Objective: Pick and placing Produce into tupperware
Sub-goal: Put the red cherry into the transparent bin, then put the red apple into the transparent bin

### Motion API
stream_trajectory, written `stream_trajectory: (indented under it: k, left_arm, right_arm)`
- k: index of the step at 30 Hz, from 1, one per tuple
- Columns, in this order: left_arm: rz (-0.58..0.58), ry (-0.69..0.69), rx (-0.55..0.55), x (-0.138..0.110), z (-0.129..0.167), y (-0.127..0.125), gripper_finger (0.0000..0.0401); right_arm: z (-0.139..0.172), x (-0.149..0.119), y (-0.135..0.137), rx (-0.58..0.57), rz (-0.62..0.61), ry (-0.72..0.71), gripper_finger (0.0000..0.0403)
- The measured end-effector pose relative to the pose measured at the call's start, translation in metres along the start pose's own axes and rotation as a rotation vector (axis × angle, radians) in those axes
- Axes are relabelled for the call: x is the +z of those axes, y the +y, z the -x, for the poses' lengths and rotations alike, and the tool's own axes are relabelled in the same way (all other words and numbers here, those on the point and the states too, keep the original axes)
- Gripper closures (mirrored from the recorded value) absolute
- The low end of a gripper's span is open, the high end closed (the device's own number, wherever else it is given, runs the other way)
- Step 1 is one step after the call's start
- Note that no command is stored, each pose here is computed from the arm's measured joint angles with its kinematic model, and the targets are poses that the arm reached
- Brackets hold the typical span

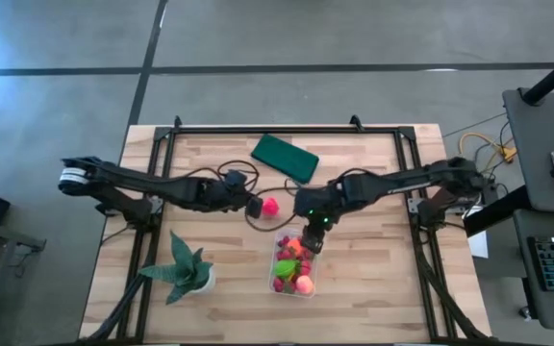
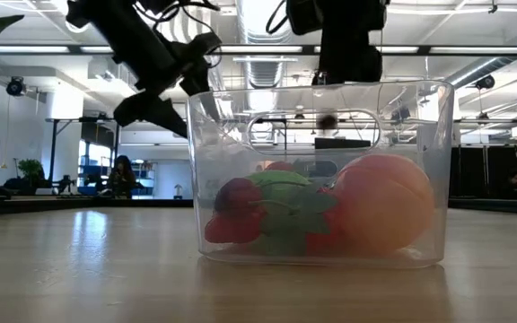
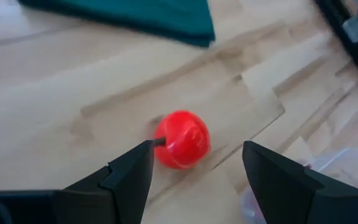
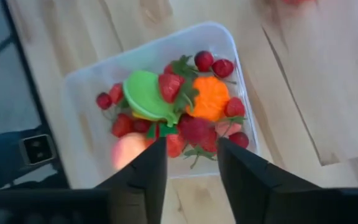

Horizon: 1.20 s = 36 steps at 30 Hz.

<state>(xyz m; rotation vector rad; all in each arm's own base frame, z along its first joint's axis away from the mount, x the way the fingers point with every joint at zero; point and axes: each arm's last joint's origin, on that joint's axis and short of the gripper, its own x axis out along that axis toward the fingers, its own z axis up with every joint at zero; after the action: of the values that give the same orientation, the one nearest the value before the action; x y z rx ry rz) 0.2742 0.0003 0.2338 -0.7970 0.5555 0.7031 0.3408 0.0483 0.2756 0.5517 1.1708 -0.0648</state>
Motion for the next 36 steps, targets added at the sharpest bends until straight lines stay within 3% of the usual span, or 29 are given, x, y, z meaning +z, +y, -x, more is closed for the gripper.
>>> stream_trajectory:
  k: [4,9,13,16,23,29,33,36]
  left_arm:
    - [-0.004,0.067,-0.021,-0.004,-0.007,-0.003,0.0169]
    - [-0.003,0.133,-0.031,-0.008,-0.012,-0.003,0.0169]
    - [0.127,0.152,-0.014,-0.011,-0.014,-0.001,0.0169]
    - [0.176,0.151,-0.008,-0.011,-0.016,-0.001,0.0169]
    - [0.224,0.15,0.046,-0.014,-0.028,0.005,0.0169]
    - [0.273,0.11,-0.007,-0.014,-0.049,-0.001,0.0169]
    - [0.163,0.054,-0.119,-0.007,-0.051,-0.013,0.0169]
    - [-0.065,-0.008,-0.22,0.001,-0.044,-0.025,0.0169]
  right_arm:
    - [-0.014,-0.004,0.006,-0.054,0.009,0.009,0.0224]
    - [-0.006,-0.007,0.011,-0.126,-0.008,-0.078,0.0177]
    - [0.021,-0.01,0.011,-0.201,-0.078,-0.231,0.0153]
    - [0.042,-0.013,0.008,-0.239,-0.14,-0.323,0.0143]
    - [0.084,-0.025,0.004,-0.275,-0.159,-0.465,0.0142]
    - [0.101,-0.031,-0.001,-0.333,-0.168,-0.541,0.0137]
    - [0.102,-0.034,-0.004,-0.361,-0.158,-0.526,0.0136]
    - [0.101,-0.037,-0.006,-0.391,-0.152,-0.506,0.0139]
